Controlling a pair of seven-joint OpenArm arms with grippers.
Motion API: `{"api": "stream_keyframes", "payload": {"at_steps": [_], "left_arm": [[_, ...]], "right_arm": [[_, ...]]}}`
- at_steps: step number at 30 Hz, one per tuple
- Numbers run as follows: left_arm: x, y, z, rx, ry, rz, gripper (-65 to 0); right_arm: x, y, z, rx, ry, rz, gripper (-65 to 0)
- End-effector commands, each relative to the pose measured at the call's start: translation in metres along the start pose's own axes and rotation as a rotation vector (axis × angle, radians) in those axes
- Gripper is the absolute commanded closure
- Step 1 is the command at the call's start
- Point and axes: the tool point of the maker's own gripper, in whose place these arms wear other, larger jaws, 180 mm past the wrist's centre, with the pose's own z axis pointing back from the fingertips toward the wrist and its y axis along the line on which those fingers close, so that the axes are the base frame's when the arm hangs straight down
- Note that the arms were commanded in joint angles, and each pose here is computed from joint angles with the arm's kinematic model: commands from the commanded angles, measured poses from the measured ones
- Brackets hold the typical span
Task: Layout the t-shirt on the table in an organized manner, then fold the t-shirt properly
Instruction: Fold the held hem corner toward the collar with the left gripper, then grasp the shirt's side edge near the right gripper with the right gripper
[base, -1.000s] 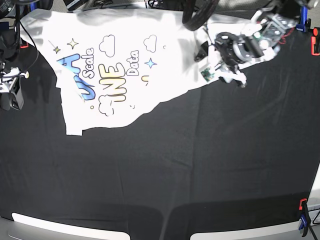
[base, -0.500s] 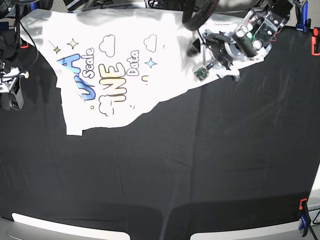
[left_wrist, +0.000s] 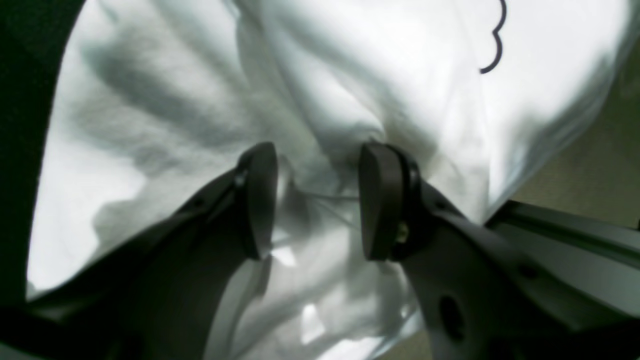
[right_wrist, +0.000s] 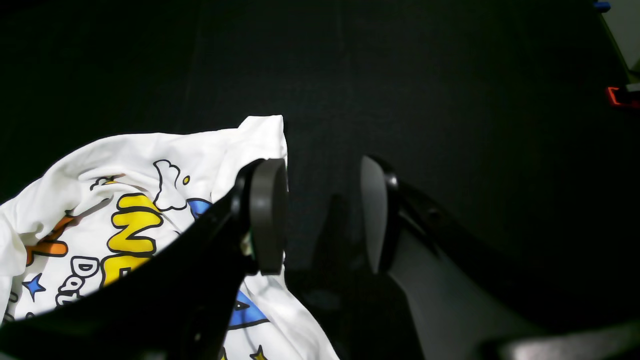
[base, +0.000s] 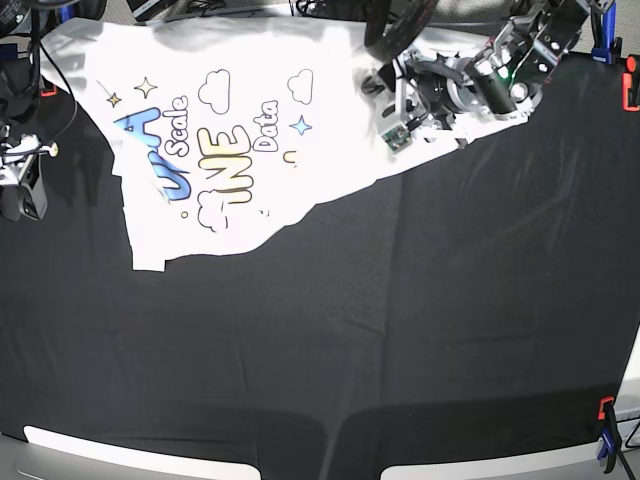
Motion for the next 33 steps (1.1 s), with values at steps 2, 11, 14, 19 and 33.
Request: {"api": "stream_keyframes", "payload": {"at_steps": [2,11,14,19,33], "left_arm": [[0.007,0.001,0.004,-0.002,-0.015,-0.016,-25.2],[0.016,-0.003,0.004,-0.025,-0.062,-0.002,-9.4],[0.022,0.004,0.005,0.019,-0.099,-0.039,0.0],[0.015,0.023,0.005,0.127,-0.053,-0.134,0.0],[0.015,0.023,0.005,0.126,-0.054,-0.13,0.0]], "right_arm": [[0.015,-0.001,0.003,0.002,-0.047,0.026,-23.9],[0.017,-0.001,0.003,0.002,-0.061,0.025,-23.9],[0.028,0.0,0.004,0.002,-0.128,0.02,-23.9],[0.031,0.005,0.004,-0.001,-0.22,-0.009,-23.9],[-0.051,0.064,-0.083,0.187,0.06,-0.001,-23.8]]}}
